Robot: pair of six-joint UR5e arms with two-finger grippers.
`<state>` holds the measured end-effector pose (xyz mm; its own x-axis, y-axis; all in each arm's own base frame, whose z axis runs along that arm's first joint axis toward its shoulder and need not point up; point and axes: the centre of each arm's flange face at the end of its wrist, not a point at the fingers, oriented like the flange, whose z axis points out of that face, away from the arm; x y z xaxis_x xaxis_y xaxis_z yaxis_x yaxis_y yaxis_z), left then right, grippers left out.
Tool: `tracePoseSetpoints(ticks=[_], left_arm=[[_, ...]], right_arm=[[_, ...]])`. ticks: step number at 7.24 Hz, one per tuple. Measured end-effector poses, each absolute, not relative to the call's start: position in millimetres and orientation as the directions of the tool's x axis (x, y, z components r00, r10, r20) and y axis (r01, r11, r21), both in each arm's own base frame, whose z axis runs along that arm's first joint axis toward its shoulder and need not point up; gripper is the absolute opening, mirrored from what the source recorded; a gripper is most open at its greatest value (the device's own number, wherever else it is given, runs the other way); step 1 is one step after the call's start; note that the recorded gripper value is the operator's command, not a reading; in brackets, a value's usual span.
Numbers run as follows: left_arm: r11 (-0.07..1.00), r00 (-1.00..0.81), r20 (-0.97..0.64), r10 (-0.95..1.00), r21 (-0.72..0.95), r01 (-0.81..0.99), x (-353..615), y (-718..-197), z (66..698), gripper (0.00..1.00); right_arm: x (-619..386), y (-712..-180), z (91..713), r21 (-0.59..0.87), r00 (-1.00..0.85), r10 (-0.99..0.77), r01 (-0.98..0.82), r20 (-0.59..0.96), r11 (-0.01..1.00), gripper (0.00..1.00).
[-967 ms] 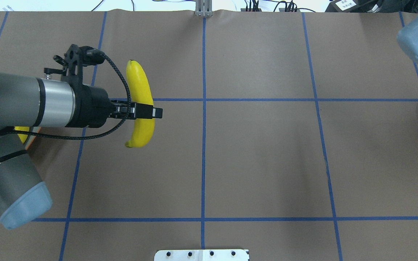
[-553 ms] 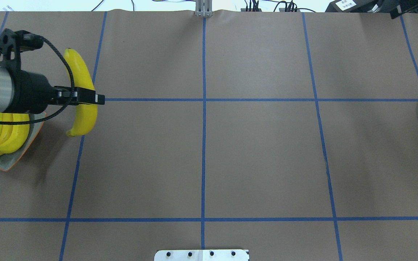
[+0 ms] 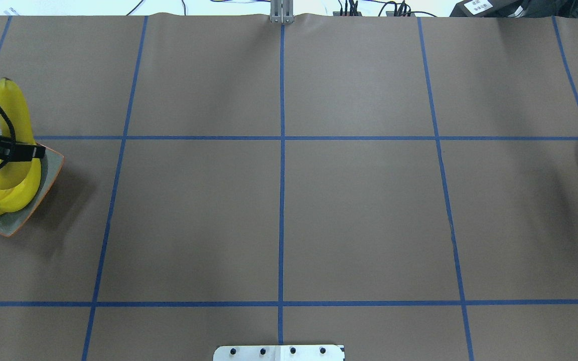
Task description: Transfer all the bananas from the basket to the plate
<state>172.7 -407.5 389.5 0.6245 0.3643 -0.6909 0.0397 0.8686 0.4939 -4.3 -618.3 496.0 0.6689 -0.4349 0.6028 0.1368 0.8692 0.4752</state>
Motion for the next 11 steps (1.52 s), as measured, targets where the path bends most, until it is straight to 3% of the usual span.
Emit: tracePoseSetpoints(ticks=[4, 7, 8, 9, 11], left_arm=[[0.599, 0.638, -0.262, 0.724, 0.697, -0.394, 153, -443, 481, 0.00], [0.534, 0.594, -0.177, 0.785, 0.680, -0.503, 161, -462, 515, 0.00], [0.540, 0.592, -0.181, 0.786, 0.667, -0.513, 162, -463, 525, 0.21], [0.545, 0.589, -0.187, 0.786, 0.659, -0.519, 163, -463, 530, 0.33], [0.546, 0.568, -0.213, 0.795, 0.658, -0.518, 167, -460, 532, 0.42]], right_arm=[[-3, -618, 501, 0.475, 0.667, -0.440, 0.144, 0.602, 0.868, 1.00], [-2, -618, 501, 0.475, 0.666, -0.439, 0.142, 0.603, 0.868, 1.00], [-2, -618, 500, 0.476, 0.666, -0.439, 0.141, 0.603, 0.868, 1.00], [-2, -618, 500, 0.476, 0.665, -0.439, 0.141, 0.604, 0.868, 1.00], [-1, -618, 500, 0.477, 0.665, -0.439, 0.139, 0.604, 0.868, 1.00]])
